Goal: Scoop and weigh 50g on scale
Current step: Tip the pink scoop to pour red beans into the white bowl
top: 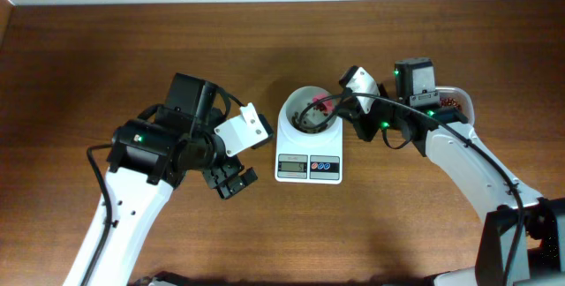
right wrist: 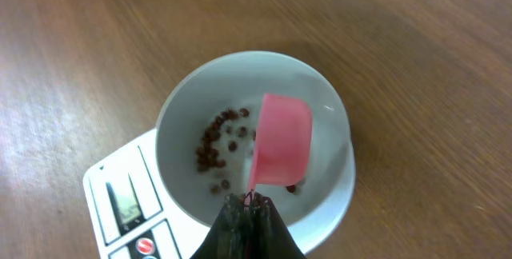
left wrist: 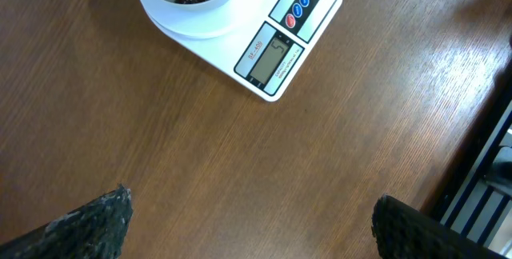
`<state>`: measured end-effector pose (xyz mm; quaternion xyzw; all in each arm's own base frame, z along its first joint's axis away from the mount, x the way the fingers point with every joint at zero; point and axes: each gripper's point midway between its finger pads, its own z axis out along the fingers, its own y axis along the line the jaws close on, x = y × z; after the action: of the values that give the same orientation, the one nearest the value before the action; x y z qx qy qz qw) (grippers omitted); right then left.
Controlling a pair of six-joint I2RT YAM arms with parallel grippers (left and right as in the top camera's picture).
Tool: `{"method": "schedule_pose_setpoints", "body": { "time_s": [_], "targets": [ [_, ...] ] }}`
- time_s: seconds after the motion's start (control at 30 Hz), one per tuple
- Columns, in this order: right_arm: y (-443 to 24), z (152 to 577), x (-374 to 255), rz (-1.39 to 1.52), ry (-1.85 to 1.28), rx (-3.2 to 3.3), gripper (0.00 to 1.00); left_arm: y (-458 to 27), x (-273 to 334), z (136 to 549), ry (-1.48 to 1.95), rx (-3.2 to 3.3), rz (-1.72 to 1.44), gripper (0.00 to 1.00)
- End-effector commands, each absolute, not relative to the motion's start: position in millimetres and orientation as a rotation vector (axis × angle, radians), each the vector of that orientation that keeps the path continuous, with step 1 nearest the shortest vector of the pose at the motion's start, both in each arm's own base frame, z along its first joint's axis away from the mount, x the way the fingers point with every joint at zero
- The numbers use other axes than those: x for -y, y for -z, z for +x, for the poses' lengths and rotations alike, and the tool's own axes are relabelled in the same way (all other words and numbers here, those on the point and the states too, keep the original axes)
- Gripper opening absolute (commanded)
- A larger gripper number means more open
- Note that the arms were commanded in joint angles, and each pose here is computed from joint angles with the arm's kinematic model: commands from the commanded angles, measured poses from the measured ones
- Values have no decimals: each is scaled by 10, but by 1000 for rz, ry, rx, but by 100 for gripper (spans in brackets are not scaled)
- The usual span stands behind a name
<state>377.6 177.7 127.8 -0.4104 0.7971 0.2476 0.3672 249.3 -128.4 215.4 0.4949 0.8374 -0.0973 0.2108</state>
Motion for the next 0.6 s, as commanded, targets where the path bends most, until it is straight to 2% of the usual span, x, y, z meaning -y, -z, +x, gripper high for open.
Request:
{"method": "schedule_pose_setpoints", "body": {
  "time_s": [0.0,0.13,0.23,0.33,0.4,0.5,0.57],
  "targets": [
    [-1290,3652,-1897,-1110,-731,-1998,4,-2265,1296,2513,270,-2284,1376,99],
    [-1249,3779,-1802,-1132,-593,-1993,4,-2265,1296,2513,270,-2284,1376,99],
    [-1367,3631,-1960,-1161,-757,-1916,4,-2265,1296,2513,270,-2284,1376,99],
    [-1252,3810,-1786,-1128,-570,-1992,4,-2266,1297,2514,270,-2284,1376,99],
    [-1361,3610,-1963,-1164,-767,-1919,4,-2265,1296,2513,270,-2284,1376,100],
    [-1258,3775,-1811,-1136,-599,-1986,4,-2265,1296,2513,270,-2284,1376,99],
    [-1305,3631,-1914,-1154,-728,-1958,4,-2265,1296,2513,270,-2284,1376,99]
  ]
}}
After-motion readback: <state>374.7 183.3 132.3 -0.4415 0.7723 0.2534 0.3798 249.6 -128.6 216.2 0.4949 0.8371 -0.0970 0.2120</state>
